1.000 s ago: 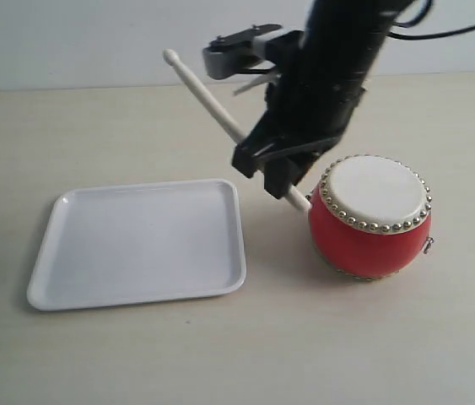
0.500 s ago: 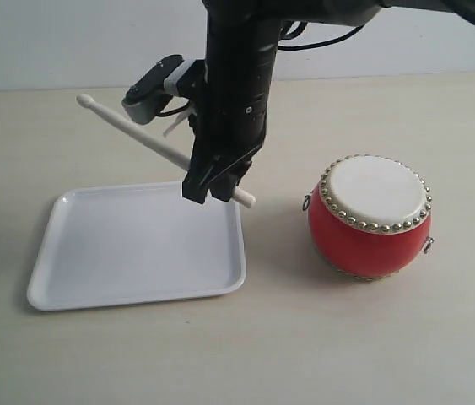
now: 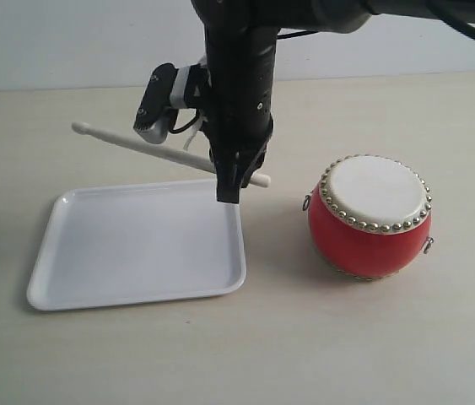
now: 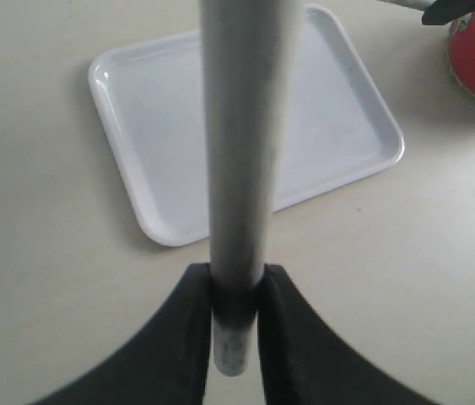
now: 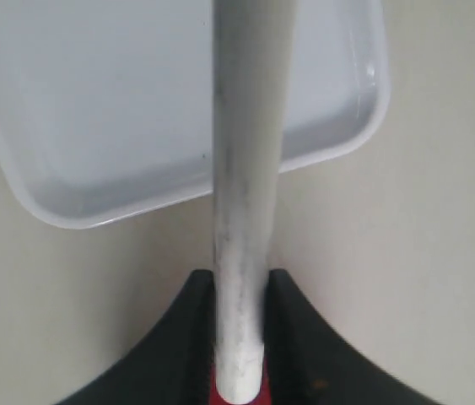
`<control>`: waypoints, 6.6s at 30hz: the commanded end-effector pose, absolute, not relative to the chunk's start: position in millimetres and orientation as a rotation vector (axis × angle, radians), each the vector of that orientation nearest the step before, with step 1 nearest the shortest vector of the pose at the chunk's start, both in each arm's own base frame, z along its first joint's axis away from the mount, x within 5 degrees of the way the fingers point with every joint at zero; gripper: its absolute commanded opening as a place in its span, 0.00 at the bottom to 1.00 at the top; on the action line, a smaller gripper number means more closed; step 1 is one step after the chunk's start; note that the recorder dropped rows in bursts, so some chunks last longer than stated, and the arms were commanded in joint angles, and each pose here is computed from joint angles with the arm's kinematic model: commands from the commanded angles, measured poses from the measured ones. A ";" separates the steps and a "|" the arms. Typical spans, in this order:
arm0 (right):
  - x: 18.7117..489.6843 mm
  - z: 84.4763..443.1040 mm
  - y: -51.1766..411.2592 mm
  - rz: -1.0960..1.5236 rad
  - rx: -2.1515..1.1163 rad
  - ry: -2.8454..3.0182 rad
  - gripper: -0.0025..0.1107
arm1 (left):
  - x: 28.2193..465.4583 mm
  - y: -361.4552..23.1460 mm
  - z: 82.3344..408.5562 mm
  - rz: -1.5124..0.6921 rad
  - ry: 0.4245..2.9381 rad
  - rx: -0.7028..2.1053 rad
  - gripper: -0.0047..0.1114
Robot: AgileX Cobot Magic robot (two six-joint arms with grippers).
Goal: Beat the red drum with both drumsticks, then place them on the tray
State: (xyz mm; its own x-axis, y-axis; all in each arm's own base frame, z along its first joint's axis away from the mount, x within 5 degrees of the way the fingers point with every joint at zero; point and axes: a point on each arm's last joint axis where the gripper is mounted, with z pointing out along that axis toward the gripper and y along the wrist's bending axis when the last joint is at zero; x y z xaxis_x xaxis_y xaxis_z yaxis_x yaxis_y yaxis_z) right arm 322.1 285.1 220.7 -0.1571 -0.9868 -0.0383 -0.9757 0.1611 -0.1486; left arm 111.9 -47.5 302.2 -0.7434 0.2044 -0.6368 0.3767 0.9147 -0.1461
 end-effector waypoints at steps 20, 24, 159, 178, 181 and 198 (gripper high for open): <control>319.3 131.6 334.2 -0.185 -2.257 1.984 0.02 | 95.3 -43.4 306.5 -0.355 2.410 0.410 0.04; 320.3 131.8 333.6 -0.201 -2.235 2.001 0.02 | 95.3 -43.4 306.5 -0.355 2.410 0.410 0.04; 356.3 266.2 335.3 0.326 -1.407 2.170 0.02 | 90.6 -50.1 293.8 -0.509 2.194 0.323 0.04; 296.1 235.4 382.9 0.081 -1.829 2.089 0.02 | 42.8 -14.5 324.7 -0.315 1.865 0.132 0.04; 287.1 232.5 383.2 0.028 -1.898 2.108 0.02 | 42.8 -13.9 325.6 -0.304 1.852 0.136 0.04; 297.1 191.8 388.9 0.034 -2.246 1.796 0.02 | 43.1 -13.8 326.6 -0.291 1.834 0.203 0.04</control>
State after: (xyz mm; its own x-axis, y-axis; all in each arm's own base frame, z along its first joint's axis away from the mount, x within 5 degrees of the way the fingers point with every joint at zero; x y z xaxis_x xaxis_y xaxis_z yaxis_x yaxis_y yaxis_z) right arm 286.3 394.8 190.3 0.1767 -0.9679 -0.1785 -0.9768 -0.1502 -0.1524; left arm 44.3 -14.6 323.4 -0.3015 -0.0227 -0.9532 0.2764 0.9547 -0.1101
